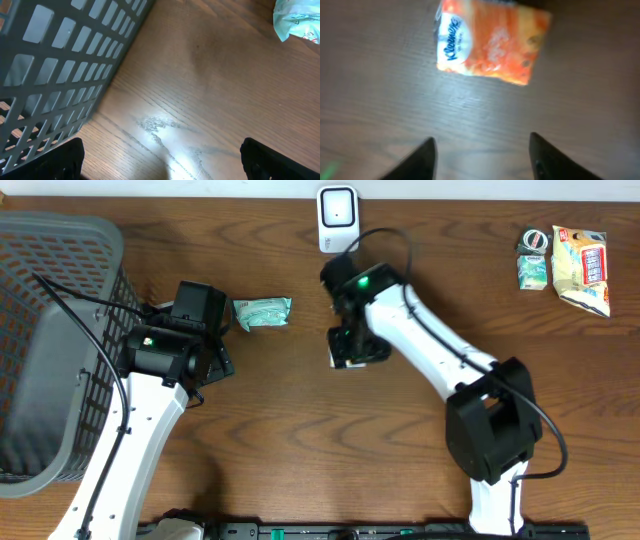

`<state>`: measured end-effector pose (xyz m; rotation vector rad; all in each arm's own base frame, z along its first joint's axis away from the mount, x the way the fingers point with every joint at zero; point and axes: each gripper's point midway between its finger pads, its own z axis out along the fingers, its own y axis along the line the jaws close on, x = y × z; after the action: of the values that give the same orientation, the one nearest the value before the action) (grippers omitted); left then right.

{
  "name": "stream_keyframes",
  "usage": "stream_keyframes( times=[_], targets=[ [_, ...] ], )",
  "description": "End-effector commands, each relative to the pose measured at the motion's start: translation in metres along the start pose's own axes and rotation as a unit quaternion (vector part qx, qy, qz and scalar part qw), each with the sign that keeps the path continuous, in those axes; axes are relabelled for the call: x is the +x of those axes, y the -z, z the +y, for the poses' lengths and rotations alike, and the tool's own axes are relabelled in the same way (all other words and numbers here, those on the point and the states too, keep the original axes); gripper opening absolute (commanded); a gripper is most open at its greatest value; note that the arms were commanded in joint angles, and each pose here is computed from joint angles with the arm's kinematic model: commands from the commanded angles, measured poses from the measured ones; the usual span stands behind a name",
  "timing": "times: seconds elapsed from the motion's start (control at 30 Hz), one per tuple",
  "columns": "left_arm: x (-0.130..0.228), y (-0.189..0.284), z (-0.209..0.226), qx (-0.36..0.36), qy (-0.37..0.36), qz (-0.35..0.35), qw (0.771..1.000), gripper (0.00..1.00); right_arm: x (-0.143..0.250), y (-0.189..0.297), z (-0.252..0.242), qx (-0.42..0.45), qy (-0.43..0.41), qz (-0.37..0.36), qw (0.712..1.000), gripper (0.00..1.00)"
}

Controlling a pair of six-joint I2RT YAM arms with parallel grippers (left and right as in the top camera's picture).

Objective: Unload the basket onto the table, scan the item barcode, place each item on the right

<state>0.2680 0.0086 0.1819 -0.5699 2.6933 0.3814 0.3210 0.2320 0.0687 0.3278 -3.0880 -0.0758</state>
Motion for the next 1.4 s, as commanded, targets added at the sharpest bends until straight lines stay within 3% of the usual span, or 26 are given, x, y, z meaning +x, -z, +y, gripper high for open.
stream_keyframes(
  times=[0.0,0.2,0.3,0.5,1.0,1.13,1.37],
  targets=[
    [-0.002,0.002,0.004,-0.005,0.006,-0.006,1.0,0.98,0.0,-0.013,-0.009,0.032,-0.016,0.0,0.999,0.43],
    [-0.002,0.002,0.004,-0.005,0.006,-0.006,1.0,0.98,0.007,-0.036,-0.012,0.034,-0.075,0.003,0.997,0.22],
    [-0.002,0.002,0.004,-0.005,0.006,-0.006,1.0,0.98,0.005,-0.048,-0.014,0.029,-0.078,-0.004,0.997,0.04],
    [-0.002,0.002,0.004,-0.005,0.006,-0.006,1.0,0.98,-0.013,-0.054,-0.023,0.023,-0.091,-0.037,0.995,0.01],
    [-0.002,0.002,0.004,-0.005,0.006,-0.006,1.0,0.98,-0.1,-0.026,-0.038,-0.062,-0.12,-0.173,0.976,0.18],
    [-0.002,0.002,0.004,-0.005,0.006,-0.006,1.0,0.98,-0.11,-0.006,-0.03,-0.129,-0.124,-0.167,0.97,0.22],
    [-0.002,0.002,0.004,-0.005,0.006,-0.006,1.0,0.98,-0.094,0.001,-0.012,-0.229,-0.123,-0.105,0.96,0.45]
  ],
)
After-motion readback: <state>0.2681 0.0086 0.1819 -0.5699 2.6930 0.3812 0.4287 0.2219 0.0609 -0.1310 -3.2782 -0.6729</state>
